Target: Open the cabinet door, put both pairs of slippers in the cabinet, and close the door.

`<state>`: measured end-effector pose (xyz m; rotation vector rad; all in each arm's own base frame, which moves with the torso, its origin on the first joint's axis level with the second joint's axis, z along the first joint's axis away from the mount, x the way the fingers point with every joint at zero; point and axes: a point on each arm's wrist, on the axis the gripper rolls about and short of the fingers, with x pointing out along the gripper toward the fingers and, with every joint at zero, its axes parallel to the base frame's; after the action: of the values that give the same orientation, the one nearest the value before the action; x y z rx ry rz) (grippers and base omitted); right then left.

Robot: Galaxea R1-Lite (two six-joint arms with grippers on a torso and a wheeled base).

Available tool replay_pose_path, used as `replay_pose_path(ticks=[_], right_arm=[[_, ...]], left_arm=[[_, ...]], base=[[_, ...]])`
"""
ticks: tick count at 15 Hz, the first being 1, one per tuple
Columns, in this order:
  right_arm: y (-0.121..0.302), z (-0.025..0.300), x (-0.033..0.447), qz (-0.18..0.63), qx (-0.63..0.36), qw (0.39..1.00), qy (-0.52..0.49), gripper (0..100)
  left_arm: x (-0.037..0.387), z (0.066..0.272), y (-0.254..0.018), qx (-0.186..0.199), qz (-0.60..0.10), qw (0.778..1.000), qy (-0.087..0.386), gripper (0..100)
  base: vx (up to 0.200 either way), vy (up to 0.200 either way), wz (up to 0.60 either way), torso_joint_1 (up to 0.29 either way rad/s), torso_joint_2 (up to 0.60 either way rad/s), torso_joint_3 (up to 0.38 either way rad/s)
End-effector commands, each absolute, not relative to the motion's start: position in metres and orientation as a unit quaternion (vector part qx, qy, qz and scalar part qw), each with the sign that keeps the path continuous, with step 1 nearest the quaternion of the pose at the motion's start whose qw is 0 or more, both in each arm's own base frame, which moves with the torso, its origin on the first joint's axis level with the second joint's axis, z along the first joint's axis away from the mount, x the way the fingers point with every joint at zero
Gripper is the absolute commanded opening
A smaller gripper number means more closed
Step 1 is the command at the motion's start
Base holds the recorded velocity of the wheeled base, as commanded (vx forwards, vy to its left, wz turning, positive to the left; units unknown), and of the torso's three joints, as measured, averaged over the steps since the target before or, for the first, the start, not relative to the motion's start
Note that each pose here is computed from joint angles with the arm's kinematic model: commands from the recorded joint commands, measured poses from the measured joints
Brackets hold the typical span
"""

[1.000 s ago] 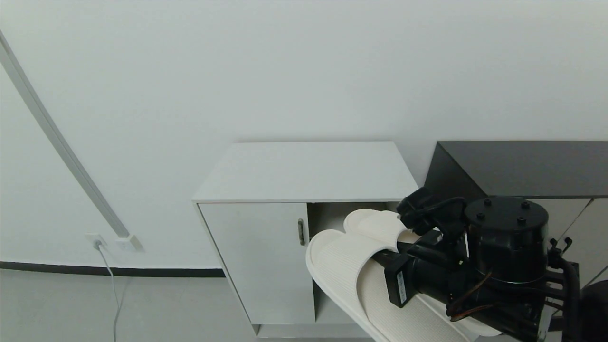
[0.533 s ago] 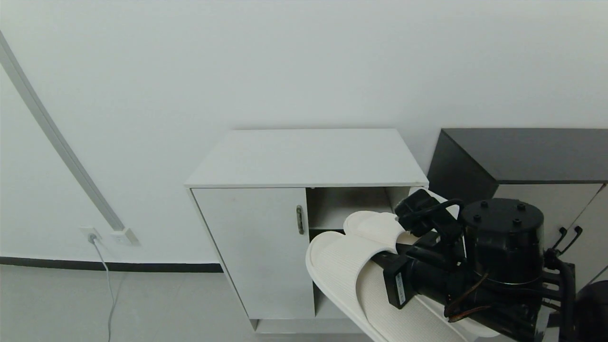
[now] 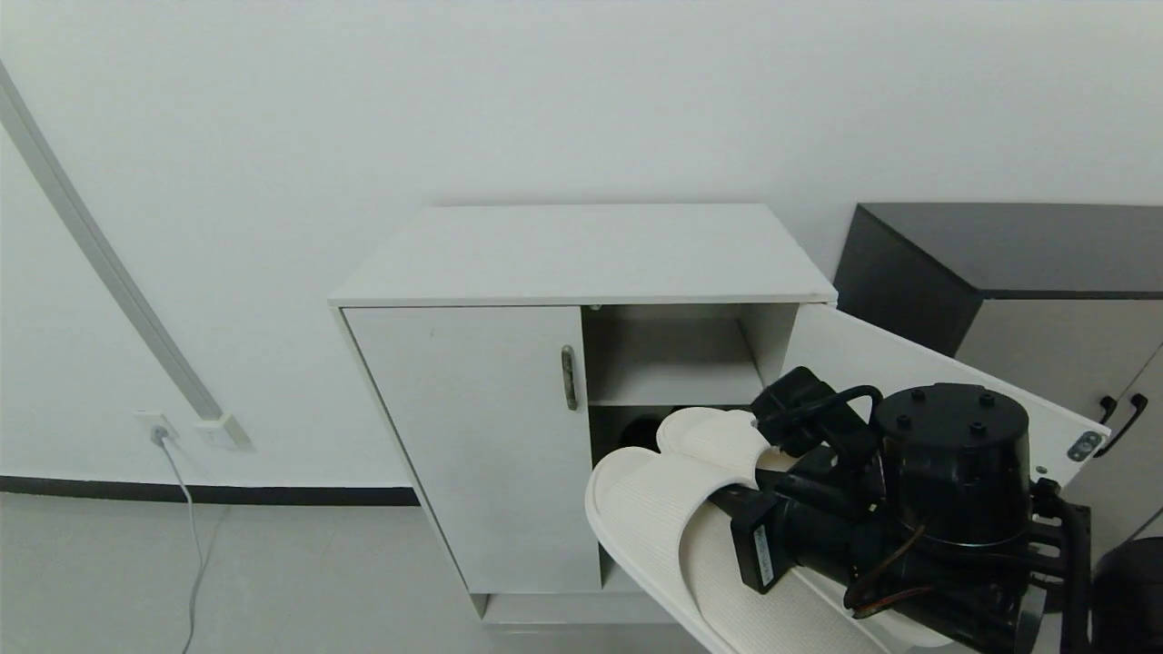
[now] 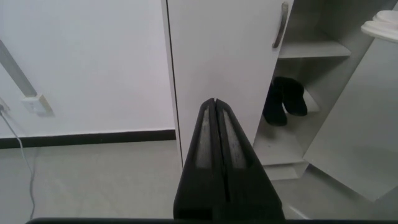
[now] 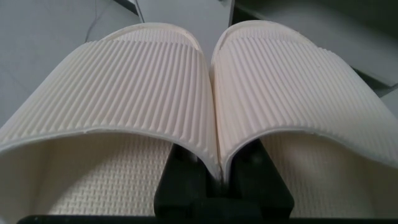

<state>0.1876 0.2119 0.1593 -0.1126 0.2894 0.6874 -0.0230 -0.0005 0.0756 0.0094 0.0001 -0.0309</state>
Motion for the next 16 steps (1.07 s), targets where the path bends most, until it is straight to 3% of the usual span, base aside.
replay_pose_path(ticks=[1,16], right_arm=[[0.2124,0.1581,0.1880,0.335,-0.056,0.929,0.143,0],[0.2136,0.1547,0.1889,0.335,-0.059,0.929,0.149,0]], left_arm=[[-0.0229,0.0756,-0.0006,0.005,-0.015,1.000,0.001,0],[-0.0229,0.0756,-0.0006,0.005,-0.015,1.000,0.001,0]], base=[[0.000,0.000,0.00,-0.198,0.51,0.325],[0.000,0.000,0.00,-0.132,0.47,0.339]])
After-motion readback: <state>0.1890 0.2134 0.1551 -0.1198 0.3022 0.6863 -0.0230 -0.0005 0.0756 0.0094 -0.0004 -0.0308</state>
